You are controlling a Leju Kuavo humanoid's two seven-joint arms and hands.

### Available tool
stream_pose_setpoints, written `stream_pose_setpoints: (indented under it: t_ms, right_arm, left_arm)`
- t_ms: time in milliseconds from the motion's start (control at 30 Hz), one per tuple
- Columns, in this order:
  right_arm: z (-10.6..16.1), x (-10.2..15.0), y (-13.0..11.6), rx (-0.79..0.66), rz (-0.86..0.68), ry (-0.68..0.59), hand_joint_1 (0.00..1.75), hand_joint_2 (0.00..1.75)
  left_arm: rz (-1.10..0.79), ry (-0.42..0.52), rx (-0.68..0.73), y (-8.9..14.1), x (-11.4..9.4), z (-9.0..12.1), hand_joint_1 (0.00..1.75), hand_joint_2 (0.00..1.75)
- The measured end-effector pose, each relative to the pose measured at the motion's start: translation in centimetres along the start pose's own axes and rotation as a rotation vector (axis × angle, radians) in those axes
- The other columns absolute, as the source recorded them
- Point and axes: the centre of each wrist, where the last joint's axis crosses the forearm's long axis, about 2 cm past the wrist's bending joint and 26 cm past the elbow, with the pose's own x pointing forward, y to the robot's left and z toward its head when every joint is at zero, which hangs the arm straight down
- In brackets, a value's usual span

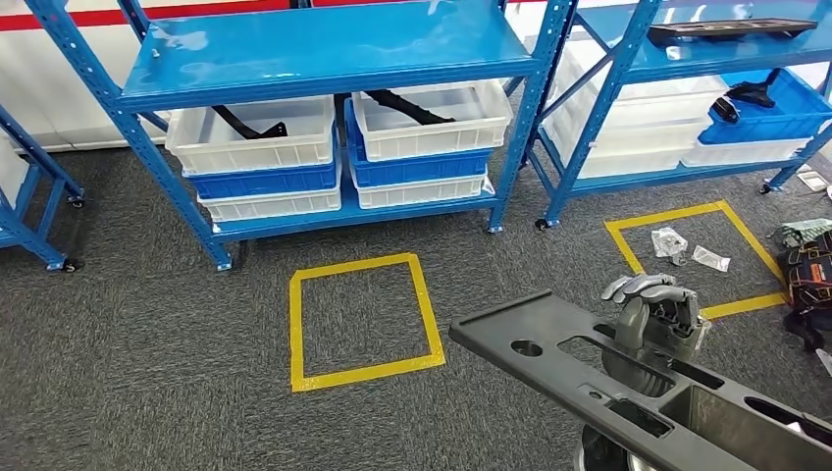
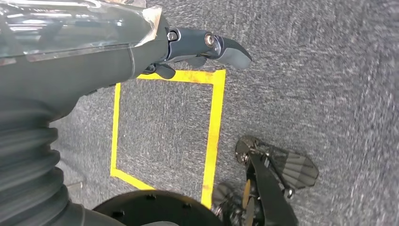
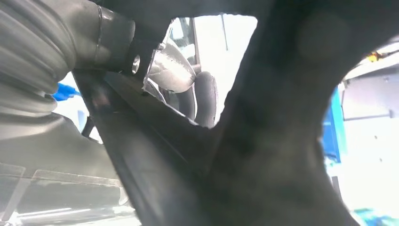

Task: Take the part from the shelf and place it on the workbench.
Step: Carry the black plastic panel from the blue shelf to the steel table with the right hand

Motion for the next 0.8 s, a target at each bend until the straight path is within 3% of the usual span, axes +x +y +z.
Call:
stream_pose_setpoints:
  t_ms: [800]
  right_arm:
    - [0.45,0.52,0.06,-0.014,0.034,-0.004,1.75,1.75]
  left_arm:
    - [-0.001,-0.010,-0.010,0.15,-0.27,0.04,0.00,1.75]
